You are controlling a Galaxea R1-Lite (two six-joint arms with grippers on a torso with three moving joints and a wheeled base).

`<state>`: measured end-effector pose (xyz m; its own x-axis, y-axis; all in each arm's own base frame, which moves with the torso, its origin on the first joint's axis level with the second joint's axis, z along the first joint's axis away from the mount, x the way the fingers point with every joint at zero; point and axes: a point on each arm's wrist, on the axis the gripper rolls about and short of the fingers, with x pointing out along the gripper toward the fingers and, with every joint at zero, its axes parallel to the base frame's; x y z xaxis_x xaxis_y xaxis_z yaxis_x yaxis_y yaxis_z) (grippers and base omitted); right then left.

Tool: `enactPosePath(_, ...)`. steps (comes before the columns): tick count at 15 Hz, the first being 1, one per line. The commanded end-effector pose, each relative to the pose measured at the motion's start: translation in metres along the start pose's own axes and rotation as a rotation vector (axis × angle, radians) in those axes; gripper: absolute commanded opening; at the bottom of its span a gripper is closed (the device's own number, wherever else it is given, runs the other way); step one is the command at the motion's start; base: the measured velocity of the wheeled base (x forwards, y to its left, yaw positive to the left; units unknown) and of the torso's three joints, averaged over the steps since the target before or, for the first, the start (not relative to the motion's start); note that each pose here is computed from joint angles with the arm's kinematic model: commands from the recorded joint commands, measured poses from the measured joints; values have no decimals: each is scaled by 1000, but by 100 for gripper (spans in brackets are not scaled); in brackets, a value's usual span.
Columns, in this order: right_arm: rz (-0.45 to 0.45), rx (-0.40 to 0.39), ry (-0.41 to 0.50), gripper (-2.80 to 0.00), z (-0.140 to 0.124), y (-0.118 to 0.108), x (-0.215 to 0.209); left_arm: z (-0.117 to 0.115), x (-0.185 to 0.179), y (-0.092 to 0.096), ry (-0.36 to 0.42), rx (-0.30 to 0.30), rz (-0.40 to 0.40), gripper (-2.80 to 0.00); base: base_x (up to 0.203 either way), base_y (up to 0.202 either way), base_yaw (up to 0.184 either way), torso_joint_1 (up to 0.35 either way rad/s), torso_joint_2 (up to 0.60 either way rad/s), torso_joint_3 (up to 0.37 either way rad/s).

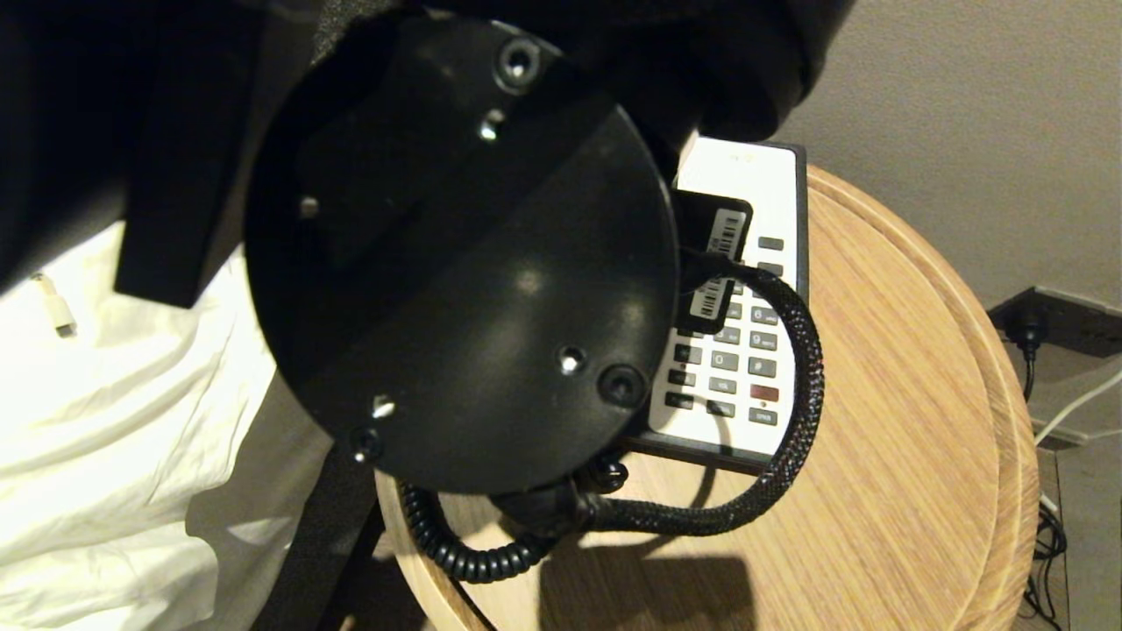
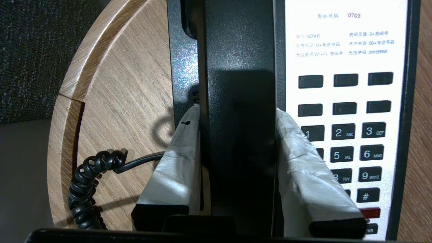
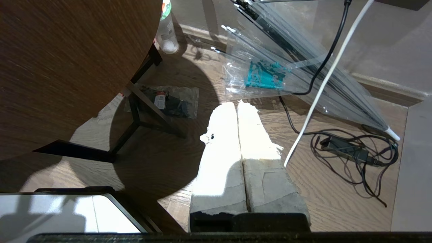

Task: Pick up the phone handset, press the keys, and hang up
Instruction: Pick up the desk phone handset

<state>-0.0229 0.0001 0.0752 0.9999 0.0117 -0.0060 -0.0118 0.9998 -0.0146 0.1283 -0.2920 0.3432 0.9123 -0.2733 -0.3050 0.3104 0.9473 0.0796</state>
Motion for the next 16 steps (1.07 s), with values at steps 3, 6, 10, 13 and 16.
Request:
enactPosePath(3,1,-1,-1,-280,0,0,0,0,-1,0,0,0,5,-280,0,0,0,0,0,0)
enactPosePath(6,1,-1,-1,-280,0,0,0,1,-4,3,-8,0,13,-280,0,0,0,0,0,0)
enactPosePath(10,1,-1,0,-280,0,0,0,2,-6,4,-11,4,20,-280,0,0,0,0,0,0)
enactPosePath(13,1,-1,0,-280,0,0,0,4,-10,6,-18,-5,15,-280,0,0,0,0,0,0)
enactPosePath(16,1,-1,-1,-280,0,0,0,6,-13,9,-29,-5,36,-280,0,0,0,0,0,0)
